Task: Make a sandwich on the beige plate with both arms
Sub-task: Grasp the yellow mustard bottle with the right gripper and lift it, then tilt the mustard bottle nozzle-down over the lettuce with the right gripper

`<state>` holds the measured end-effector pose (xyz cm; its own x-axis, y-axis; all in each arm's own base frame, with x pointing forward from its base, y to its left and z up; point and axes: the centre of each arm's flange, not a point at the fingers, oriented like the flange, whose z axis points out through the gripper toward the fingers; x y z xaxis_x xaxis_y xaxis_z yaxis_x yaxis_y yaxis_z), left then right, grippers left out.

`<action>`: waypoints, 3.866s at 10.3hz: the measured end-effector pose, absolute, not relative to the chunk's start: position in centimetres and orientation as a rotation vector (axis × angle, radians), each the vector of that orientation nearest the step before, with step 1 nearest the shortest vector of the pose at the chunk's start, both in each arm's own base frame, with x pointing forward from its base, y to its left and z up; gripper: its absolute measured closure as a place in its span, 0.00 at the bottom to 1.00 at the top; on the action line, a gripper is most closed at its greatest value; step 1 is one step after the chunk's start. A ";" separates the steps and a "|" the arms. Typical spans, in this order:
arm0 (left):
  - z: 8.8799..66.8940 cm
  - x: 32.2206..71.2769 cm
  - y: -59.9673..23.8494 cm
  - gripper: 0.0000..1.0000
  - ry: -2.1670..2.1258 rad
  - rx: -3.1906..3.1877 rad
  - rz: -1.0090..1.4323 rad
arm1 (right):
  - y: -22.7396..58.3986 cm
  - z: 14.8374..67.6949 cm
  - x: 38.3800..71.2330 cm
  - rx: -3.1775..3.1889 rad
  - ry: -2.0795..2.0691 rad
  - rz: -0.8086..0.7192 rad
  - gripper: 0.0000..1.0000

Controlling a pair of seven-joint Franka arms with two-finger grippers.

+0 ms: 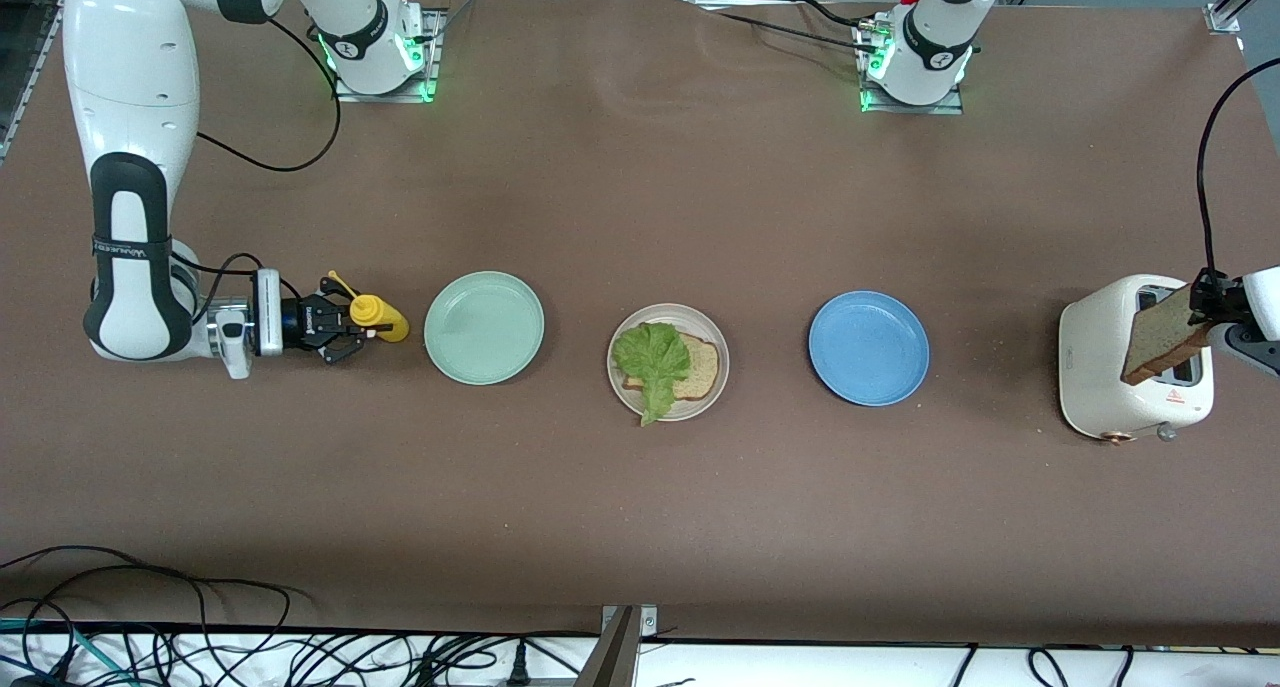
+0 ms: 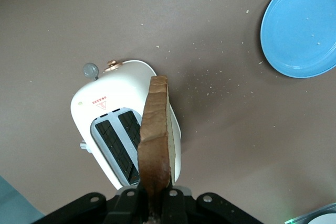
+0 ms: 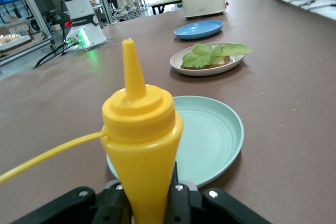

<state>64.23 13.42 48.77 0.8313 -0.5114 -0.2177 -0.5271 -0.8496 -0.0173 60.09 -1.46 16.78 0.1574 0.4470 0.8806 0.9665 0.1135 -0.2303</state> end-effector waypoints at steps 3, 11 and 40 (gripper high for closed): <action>48.8 64.2 13.4 0.91 0.833 -2.933 0.317 | 1.9 21.1 63.6 -1.639 -1.430 -0.495 0.95; 48.6 64.4 12.8 0.91 0.847 -2.930 0.323 | 22.2 33.2 64.5 -2.185 -1.671 0.062 0.95; 48.2 64.4 11.0 0.91 0.859 -2.931 0.361 | 43.3 36.6 57.8 -3.029 -1.814 0.244 0.95</action>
<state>64.41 11.02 48.22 0.8166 -0.5241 -0.2419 -0.5396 -0.8419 0.0027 57.76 43.28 36.55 0.4860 0.8163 -0.3120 0.8698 -0.4171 0.2637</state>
